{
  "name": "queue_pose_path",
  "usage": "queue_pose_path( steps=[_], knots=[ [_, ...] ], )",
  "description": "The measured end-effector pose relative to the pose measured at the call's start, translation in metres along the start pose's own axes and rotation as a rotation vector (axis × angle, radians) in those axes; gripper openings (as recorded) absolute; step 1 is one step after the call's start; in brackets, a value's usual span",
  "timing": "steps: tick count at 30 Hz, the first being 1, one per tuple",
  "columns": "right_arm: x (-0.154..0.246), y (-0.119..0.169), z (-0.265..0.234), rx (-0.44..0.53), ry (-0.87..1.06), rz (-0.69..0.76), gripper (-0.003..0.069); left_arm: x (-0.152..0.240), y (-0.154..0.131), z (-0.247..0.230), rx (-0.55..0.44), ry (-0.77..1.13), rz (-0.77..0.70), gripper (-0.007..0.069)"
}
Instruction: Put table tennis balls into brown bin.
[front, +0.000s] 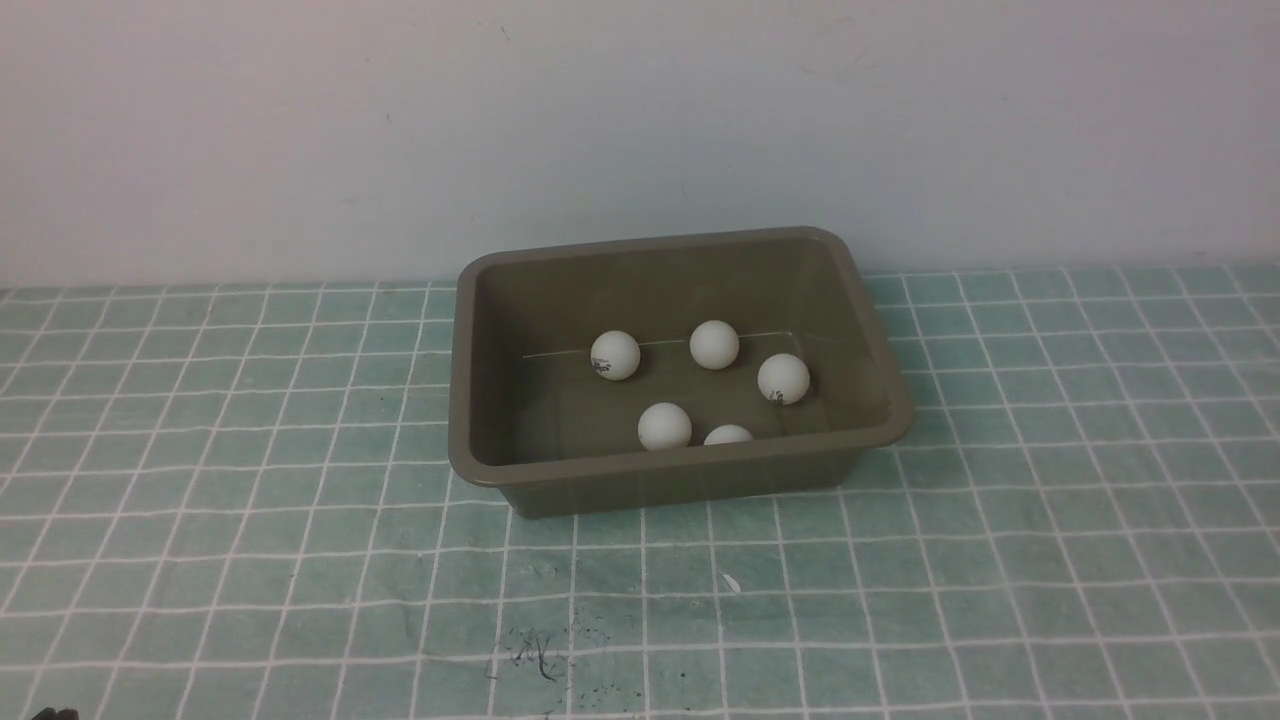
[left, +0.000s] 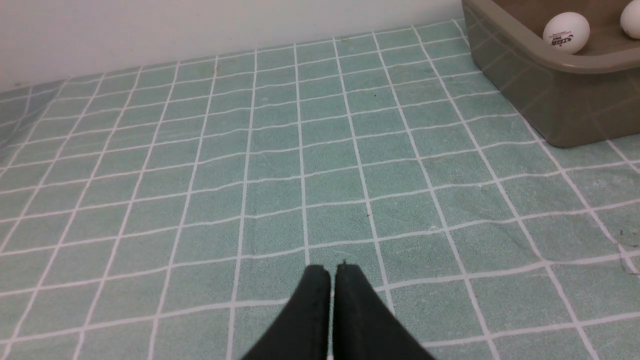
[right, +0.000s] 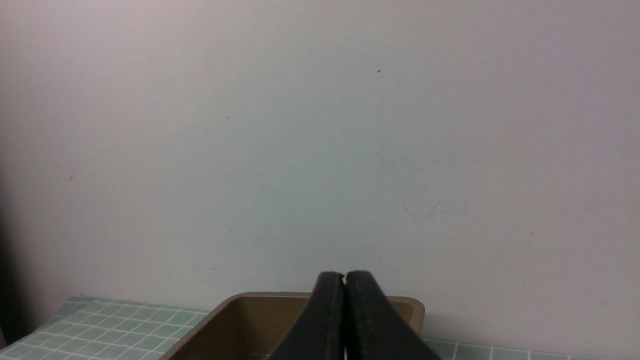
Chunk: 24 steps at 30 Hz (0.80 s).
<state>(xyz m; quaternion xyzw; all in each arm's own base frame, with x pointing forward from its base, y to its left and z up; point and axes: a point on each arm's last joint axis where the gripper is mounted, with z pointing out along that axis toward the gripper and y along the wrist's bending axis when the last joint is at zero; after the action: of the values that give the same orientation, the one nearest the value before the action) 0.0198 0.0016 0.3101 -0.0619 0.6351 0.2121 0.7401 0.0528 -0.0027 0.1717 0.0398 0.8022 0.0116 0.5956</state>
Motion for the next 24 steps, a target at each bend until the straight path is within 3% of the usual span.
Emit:
queue_pose_path(
  steps=[10, 15, 16, 20, 24],
  knots=[
    [0.007, -0.002, 0.002, 0.028, 0.027, -0.034, -0.0015, 0.000, 0.000, 0.000, 0.000, 0.000, 0.000, -0.0005],
    [0.038, -0.011, 0.008, 0.163, 0.097, -0.055, -0.0015, 0.000, 0.000, 0.000, 0.000, 0.000, 0.000, -0.0005],
    [0.060, -0.018, 0.010, 0.238, 0.146, -0.059, -0.0015, 0.000, 0.000, 0.000, 0.000, 0.000, 0.000, -0.0005],
    [0.105, -0.033, 0.010, 0.369, 0.238, -0.048, -0.0015, 0.000, 0.000, 0.000, 0.000, 0.000, 0.000, -0.0005],
    [0.125, -0.040, 0.008, 0.429, 0.284, -0.035, -0.0015, 0.000, 0.000, 0.000, 0.000, 0.000, -0.001, -0.0005]
  ],
)
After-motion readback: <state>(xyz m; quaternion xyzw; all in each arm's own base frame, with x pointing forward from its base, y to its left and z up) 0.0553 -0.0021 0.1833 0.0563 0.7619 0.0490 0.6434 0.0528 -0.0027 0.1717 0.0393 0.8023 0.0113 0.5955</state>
